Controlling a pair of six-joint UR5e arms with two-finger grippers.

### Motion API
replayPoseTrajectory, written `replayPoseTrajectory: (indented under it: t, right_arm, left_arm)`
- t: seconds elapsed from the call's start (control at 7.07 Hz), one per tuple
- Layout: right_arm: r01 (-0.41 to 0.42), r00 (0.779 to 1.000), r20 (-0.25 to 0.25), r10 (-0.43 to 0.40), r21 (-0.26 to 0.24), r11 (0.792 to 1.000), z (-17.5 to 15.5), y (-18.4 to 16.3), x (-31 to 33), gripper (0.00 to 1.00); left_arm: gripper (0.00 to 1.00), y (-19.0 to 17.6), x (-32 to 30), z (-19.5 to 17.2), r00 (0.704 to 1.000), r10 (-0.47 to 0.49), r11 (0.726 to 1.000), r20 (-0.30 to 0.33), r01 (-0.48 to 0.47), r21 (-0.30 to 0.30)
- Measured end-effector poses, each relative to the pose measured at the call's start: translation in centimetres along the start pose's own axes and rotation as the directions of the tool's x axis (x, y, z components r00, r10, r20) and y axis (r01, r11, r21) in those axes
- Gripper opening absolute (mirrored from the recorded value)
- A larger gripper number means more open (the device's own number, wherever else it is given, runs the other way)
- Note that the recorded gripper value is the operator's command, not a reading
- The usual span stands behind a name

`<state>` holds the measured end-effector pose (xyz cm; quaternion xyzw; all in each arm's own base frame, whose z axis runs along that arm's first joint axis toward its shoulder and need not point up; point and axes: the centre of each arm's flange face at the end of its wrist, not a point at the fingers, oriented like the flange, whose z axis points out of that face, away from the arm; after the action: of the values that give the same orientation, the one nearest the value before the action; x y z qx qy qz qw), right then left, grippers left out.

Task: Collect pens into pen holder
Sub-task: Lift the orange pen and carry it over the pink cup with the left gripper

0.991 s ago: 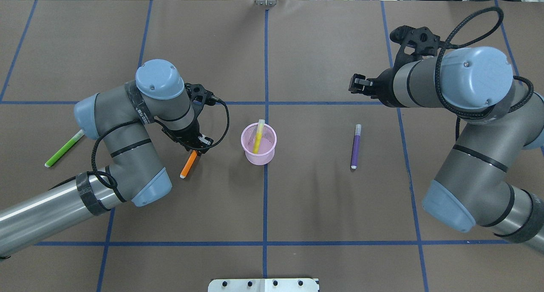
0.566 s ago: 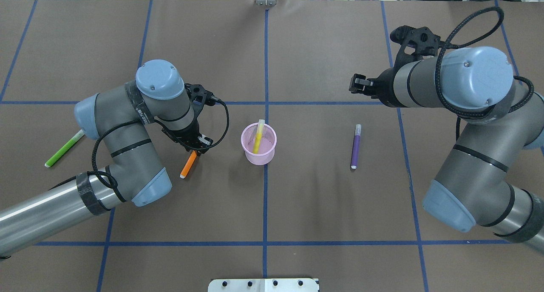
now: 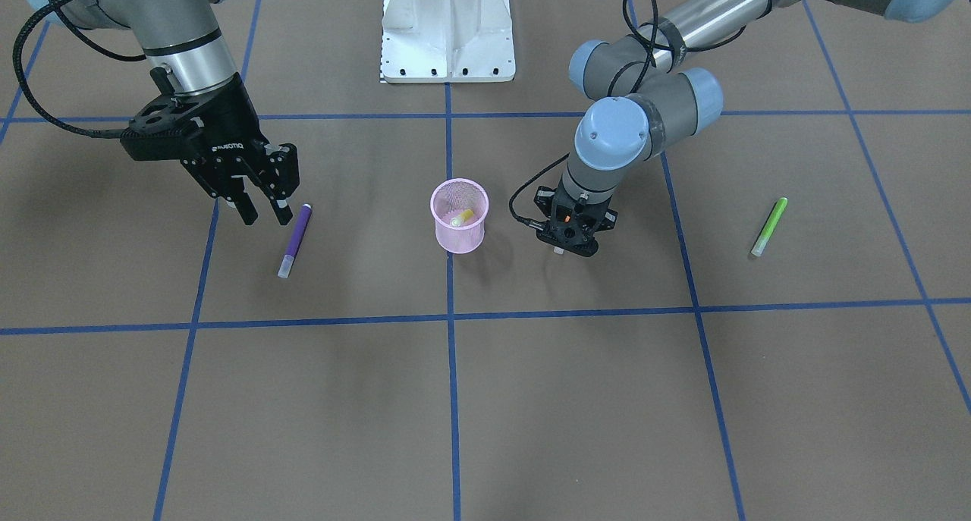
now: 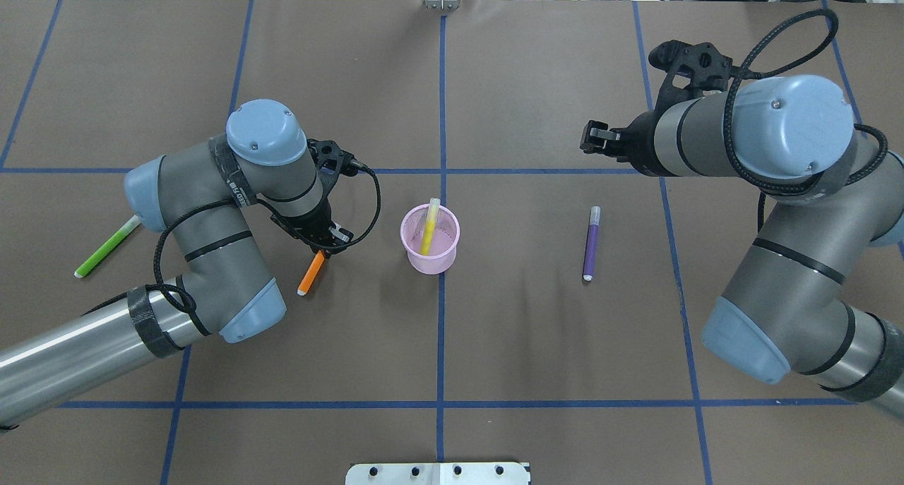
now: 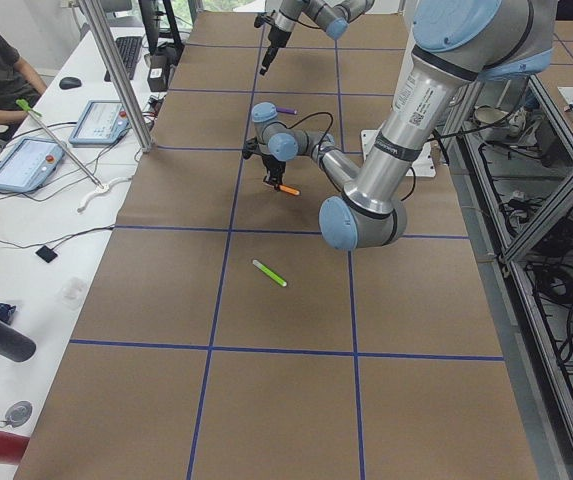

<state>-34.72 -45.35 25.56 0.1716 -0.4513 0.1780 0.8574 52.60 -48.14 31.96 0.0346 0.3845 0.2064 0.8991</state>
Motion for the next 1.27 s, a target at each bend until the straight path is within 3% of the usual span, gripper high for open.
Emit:
replayPoseTrajectory:
  t: [0.28, 0.57, 0.85, 0.99, 1.27]
  right_arm:
    - [-0.005, 1.0, 0.003, 0.005, 0.0, 1.0, -0.2, -0.5, 0.1, 0.55]
    - [0.0, 1.0, -0.006, 0.0, -0.02, 1.0, -0.6, -1.7, 1.6, 0.55]
    - [0.017, 1.0, -0.024, -0.018, -0.031, 0.999, -0.4, -2.1, 2.9, 0.55]
    - [0.019, 0.999, -0.029, -0.02, -0.034, 0.999, -0.2, -2.1, 3.2, 0.55]
    - [0.019, 0.999, -0.036, -0.02, -0.037, 0.999, 0.1, -2.1, 3.4, 0.55]
  left_arm:
    - [0.0, 0.0, 0.6, -1.7, 1.0, 0.0, 1.0, -0.011, 0.0, 0.005]
    - [0.0, 0.3, 2.0, -8.4, 0.997, 0.015, 0.997, -0.071, -0.01, 0.073]
    - [0.0, 1.4, 3.6, -14.6, 0.996, 0.028, 0.978, -0.084, -0.01, 0.21]
    - [0.0, 1.9, 4.8, -16.7, 0.996, 0.046, 0.955, -0.075, -0.022, 0.295]
    - [0.0, 2.3, 7.4, -19.0, 0.985, 0.078, 0.898, -0.154, -0.003, 0.439]
